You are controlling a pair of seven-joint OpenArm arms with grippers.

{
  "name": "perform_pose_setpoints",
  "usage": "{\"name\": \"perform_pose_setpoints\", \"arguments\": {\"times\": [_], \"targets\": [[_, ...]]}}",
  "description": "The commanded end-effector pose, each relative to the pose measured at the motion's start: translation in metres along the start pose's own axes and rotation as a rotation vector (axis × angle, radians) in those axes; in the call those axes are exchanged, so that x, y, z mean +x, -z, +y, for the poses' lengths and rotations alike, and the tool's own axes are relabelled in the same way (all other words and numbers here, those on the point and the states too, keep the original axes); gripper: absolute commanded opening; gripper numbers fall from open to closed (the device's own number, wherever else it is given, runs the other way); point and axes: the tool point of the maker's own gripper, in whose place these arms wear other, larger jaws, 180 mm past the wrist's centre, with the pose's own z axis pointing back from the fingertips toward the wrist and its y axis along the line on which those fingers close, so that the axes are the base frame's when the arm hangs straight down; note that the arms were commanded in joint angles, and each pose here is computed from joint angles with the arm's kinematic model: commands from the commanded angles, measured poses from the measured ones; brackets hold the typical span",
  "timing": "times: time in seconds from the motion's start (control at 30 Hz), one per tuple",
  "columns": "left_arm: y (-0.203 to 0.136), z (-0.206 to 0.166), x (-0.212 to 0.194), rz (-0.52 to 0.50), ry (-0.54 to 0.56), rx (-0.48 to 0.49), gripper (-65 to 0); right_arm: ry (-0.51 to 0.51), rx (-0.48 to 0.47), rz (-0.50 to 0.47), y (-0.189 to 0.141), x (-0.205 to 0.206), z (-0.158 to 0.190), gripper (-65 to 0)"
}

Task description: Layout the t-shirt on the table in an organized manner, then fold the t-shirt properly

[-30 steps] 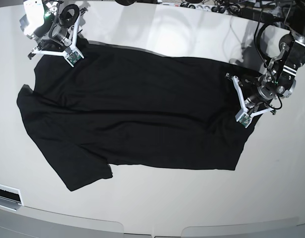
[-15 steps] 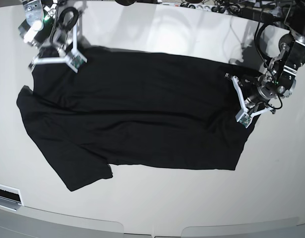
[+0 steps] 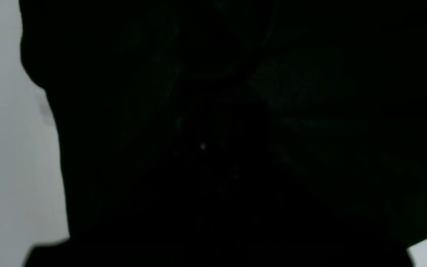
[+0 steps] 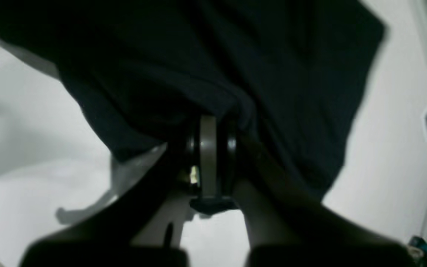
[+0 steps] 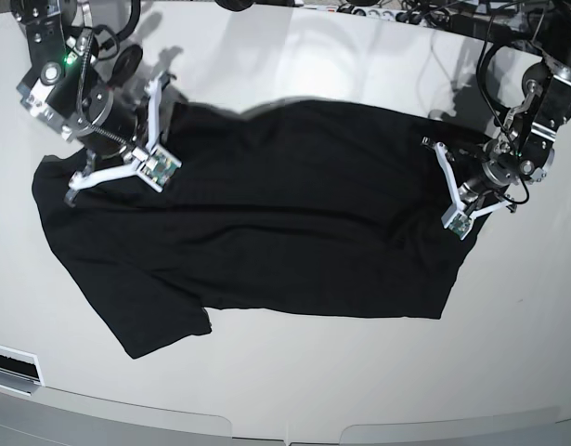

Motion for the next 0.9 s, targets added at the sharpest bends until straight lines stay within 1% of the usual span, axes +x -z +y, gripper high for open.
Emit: {"name": "perform_pose_setpoints", "arguments": {"times": [0.0, 0.13, 0.2, 0.27, 0.3, 0.4, 0.47, 0.5, 0.57, 0.6, 0.67, 0.77, 0.87], "targets": [[-0.002, 0.0, -0.014, 0.055, 0.01, -0.005, -65.0, 0.001, -0.002, -0.031, -0.002, 0.007, -0.003, -65.0], [-0.002, 0.0, -0.014, 0.054, 0.01, -0.005, -65.0, 0.002, 0.06, -0.067, 0.01, 0.014, 0.0, -65.0], [-0.002, -0.001, -0.015, 0.057, 0.009, -0.006, -65.0, 0.017, 0.068, -0.05, 0.022, 0.007, -0.005, -65.0], [-0.002, -0.002, -0.017, 0.06, 0.009, -0.008, -65.0, 0.058, 0.042, -0.02, 0.036, -0.001, -0.017, -65.0], [-0.002, -0.003, -0.019, 0.062, 0.008, -0.01, -65.0, 0.085, 0.018, -0.008, 0.043, -0.003, -0.026, -60.2], [-0.002, -0.005, -0.019, 0.064, 0.011, -0.018, -65.0, 0.166, -0.078, 0.024, 0.054, -0.007, -0.057, -42.9], [-0.002, -0.004, -0.019, 0.063, 0.011, -0.017, -65.0, 0.218, -0.131, 0.067, 0.054, -0.008, -0.075, -34.6], [-0.002, -0.004, -0.019, 0.063, 0.011, -0.017, -65.0, 0.244, -0.128, 0.087, 0.053, -0.007, -0.079, -32.4], [-0.002, -0.004, -0.019, 0.064, 0.011, -0.017, -65.0, 0.281, -0.072, 0.117, 0.051, -0.002, -0.077, -32.0], [-0.002, -0.004, -0.019, 0.064, 0.011, -0.017, -65.0, 0.283, -0.027, 0.109, 0.05, 0.004, -0.071, -32.0], [-0.002, -0.005, -0.02, 0.065, 0.011, -0.019, -65.0, 0.272, 0.072, 0.054, 0.043, 0.021, -0.054, -32.0], [-0.002, -0.005, -0.021, 0.066, 0.01, -0.019, -65.0, 0.231, 0.248, -0.025, 0.025, 0.041, -0.016, -32.0], [-0.002, -0.005, -0.02, 0.065, 0.011, -0.018, -65.0, 0.2, 0.429, -0.065, 0.006, 0.042, 0.031, -32.0]]}}
